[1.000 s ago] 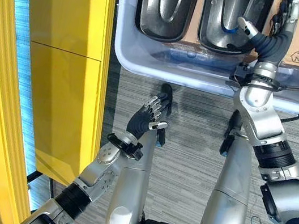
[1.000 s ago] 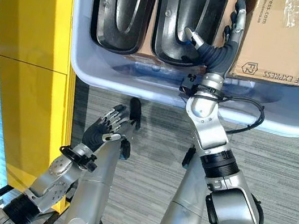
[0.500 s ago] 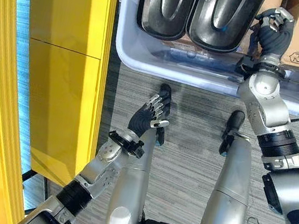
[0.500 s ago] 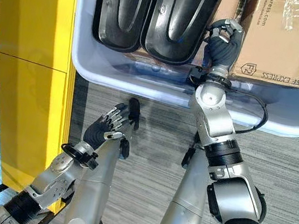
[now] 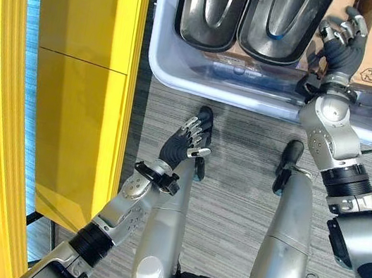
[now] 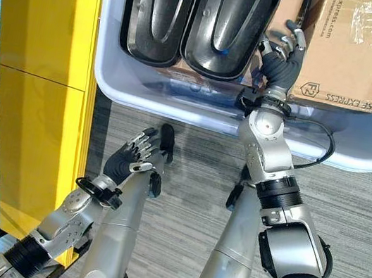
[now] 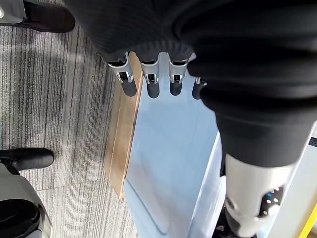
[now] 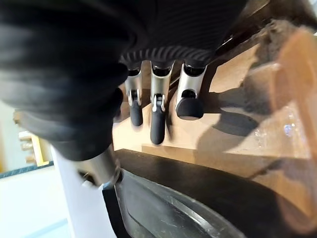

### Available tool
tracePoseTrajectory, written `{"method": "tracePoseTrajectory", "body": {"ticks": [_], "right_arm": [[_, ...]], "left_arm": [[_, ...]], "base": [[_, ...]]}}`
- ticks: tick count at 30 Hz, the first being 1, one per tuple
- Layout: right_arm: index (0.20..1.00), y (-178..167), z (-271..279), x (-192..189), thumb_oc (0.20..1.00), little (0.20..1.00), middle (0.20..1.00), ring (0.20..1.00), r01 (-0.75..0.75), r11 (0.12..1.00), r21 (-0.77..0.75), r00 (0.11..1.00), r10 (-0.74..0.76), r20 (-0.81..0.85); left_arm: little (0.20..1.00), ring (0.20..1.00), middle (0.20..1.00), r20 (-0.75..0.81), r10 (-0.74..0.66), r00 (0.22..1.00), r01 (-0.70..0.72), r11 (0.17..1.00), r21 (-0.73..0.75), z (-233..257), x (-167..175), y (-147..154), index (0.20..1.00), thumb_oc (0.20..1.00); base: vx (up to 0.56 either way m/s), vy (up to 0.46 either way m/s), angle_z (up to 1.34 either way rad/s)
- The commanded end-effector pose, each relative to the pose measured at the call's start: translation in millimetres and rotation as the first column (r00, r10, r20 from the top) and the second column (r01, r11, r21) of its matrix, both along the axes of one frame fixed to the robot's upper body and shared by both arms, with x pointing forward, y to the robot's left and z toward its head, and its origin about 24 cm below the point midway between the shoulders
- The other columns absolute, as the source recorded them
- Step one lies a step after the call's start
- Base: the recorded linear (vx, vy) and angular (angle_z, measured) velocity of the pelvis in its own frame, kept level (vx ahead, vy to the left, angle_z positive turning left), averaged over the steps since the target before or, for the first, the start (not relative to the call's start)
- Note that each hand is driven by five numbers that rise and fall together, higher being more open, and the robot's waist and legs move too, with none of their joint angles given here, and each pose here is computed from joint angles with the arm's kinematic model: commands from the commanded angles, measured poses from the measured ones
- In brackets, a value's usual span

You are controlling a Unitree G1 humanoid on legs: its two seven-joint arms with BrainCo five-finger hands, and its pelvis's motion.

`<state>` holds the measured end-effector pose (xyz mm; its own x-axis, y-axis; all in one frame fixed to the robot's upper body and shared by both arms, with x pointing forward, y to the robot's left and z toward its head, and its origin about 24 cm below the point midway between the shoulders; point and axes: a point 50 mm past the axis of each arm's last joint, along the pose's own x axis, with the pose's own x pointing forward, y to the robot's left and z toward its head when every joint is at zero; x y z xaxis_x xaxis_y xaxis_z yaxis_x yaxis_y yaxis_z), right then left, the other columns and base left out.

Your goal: Move parts from the plastic box to the shelf.

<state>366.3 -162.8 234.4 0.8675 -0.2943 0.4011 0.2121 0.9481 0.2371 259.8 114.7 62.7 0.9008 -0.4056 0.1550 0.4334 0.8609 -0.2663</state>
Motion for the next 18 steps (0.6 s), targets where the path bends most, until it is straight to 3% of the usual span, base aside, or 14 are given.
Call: {"method": "tracePoseTrajectory", "body": {"ticks": [1,15,17,18], "right_arm": [[1.000,-4,-40,-2,1.000,1.000,1.000,1.000,0.003,1.000,-0.011,0.993,-0.004,-0.120],[1.000,-17,-85,15,1.000,1.000,1.000,1.000,0.071,0.977,-0.201,0.905,-0.148,-0.400],[1.000,-22,-86,18,1.000,1.000,1.000,1.000,0.115,0.949,-0.295,0.877,-0.236,-0.418],[1.000,-32,-83,21,1.000,1.000,1.000,1.000,0.184,0.898,-0.400,0.841,-0.355,-0.409]], "left_arm": [[1.000,1.000,1.000,0.076,-0.017,0.997,0.020,0.999,-0.038,18,-4,-2,1.000,1.000],[1.000,1.000,1.000,0.069,0.011,0.998,-0.006,0.997,-0.073,30,8,4,1.000,1.000],[1.000,1.000,1.000,0.066,0.017,0.998,-0.012,0.997,-0.070,32,10,4,1.000,1.000],[1.000,1.000,1.000,0.062,0.023,0.998,-0.018,0.997,-0.074,33,12,3,1.000,1.000]], "base": [[0.00,0.058,0.00],[0.01,0.044,0.01],[0.02,0.020,0.02],[0.04,0.034,0.07]]}}
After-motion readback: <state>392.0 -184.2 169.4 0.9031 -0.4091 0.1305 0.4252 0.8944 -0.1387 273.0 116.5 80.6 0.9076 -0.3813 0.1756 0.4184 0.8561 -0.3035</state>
